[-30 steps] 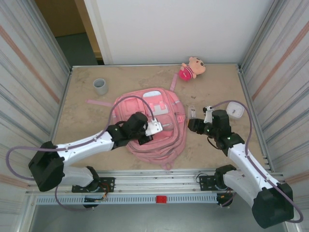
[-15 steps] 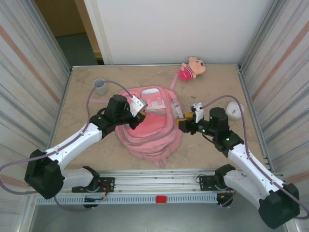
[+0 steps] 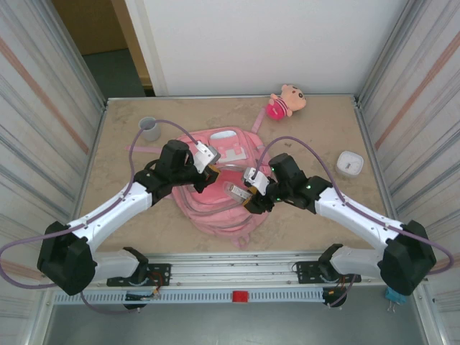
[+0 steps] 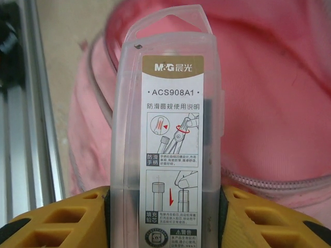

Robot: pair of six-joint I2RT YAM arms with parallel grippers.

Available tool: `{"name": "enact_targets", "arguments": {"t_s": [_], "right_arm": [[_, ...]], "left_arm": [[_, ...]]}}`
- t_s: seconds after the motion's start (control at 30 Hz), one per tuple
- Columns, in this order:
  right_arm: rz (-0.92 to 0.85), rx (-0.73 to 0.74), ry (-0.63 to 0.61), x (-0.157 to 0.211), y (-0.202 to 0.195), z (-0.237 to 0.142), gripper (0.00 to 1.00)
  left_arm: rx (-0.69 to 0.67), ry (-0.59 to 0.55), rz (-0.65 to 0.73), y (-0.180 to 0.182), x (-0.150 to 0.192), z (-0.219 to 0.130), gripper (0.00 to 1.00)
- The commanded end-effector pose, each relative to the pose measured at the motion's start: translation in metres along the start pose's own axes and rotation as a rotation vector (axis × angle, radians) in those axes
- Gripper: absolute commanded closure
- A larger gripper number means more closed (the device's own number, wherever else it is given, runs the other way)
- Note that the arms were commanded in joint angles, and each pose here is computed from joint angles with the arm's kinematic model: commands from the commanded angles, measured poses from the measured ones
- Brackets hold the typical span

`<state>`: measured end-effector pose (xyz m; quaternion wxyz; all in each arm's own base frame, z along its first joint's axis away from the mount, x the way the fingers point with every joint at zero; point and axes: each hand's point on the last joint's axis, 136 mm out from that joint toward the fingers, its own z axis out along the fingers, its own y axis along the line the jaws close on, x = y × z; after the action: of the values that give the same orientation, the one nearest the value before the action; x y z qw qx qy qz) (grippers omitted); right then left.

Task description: Pack books, pencil case, and school supplies into a backpack

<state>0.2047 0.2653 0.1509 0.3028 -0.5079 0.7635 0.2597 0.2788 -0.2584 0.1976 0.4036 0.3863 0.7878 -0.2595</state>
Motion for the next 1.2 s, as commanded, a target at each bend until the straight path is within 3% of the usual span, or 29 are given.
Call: {"name": "enact_targets", "arguments": {"t_s": [0.0, 0.27, 0.53, 0.73, 0.83, 1.17], "right_arm": [[-0.058, 0.042, 0.062, -0.001, -0.010, 0.002, 0.51], [0.099, 0.171, -0.007, -0.028, -0.044, 0.014, 0.31], [0.218, 0.210, -0.121, -0.032, -0.044, -0.022, 0.30], [0.485, 0.152, -0.296, -0.021, -0.043, -0.050, 0.40], [0.572, 0.081, -0.390, -0.033, -0.029, -0.058, 0.47], [0.688, -0.030, -0.437, -0.060, 0.006, -0.022, 0.59]], "left_arm": [[0.031, -0.186, 0.027, -0.005, -0.058, -0.016, 1.00], [0.058, -0.210, 0.018, -0.010, -0.063, -0.018, 1.00], [0.021, -0.202, 0.017, -0.005, -0.059, -0.021, 1.00], [0.028, -0.210, 0.009, -0.006, -0.060, -0.022, 1.00], [0.032, -0.211, 0.002, -0.007, -0.061, -0.022, 1.00], [0.039, -0.217, -0.017, -0.006, -0.064, -0.018, 1.00]]}}
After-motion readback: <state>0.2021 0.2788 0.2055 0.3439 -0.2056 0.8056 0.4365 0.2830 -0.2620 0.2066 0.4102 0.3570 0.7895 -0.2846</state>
